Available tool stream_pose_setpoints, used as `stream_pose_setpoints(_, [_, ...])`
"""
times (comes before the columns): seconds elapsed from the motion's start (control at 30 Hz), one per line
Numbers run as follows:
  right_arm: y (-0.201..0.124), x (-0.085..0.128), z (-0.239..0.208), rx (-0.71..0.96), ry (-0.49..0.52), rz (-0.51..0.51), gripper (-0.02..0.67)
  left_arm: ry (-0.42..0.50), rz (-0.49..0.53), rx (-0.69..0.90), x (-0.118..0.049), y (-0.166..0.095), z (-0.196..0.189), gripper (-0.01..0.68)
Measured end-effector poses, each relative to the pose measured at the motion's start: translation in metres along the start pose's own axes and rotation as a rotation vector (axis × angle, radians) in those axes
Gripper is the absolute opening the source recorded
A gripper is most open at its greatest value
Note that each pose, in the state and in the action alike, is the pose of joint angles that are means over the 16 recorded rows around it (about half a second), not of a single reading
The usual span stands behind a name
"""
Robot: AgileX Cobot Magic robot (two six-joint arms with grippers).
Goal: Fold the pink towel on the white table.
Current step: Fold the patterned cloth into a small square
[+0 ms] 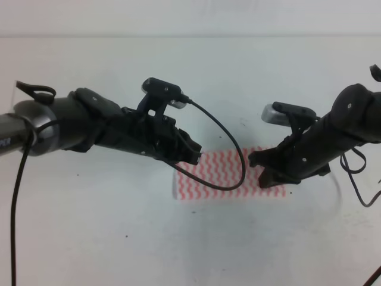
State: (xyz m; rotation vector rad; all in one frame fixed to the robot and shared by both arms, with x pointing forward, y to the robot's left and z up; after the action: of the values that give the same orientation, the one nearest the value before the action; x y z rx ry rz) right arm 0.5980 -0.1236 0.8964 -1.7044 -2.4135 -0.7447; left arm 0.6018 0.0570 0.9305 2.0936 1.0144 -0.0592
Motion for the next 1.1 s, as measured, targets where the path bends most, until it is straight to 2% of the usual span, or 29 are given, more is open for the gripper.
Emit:
stream_pose_setpoints(0.3, [-0.003, -0.004, 0.010, 0.020, -0.005, 0.006, -0.018, 0.005, -0.007, 0.014, 0.002, -0.006, 0.002, -0.006])
stream_pose_setpoints(0.67, [0.003, 0.000, -0.005, -0.018, -0.006, -0.003, -0.018, 0.019, -0.008, 0.018, 0.006, -0.008, 0.006, -0.006])
stream_pose_setpoints(1.1, [0.005, 0.001, -0.013, -0.037, -0.005, 0.014, -0.018, -0.020, -0.061, 0.106, 0.016, -0.033, 0.029, -0.006])
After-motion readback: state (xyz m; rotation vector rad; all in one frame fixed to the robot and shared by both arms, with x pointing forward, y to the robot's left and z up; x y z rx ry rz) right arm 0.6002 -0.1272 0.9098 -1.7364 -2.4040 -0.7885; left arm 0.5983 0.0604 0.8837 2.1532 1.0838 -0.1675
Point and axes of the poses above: a point on each arm's last joint axis where the gripper is mounted, z pointing out along that axis toward the gripper, x along the wrist's bending axis when the last joint is at zero, y = z × x, the point moved 6 cm from there along z, pointing out along that axis toward the gripper, and after that the axes turned 14 degrees about -z, right-handed, at the moved point
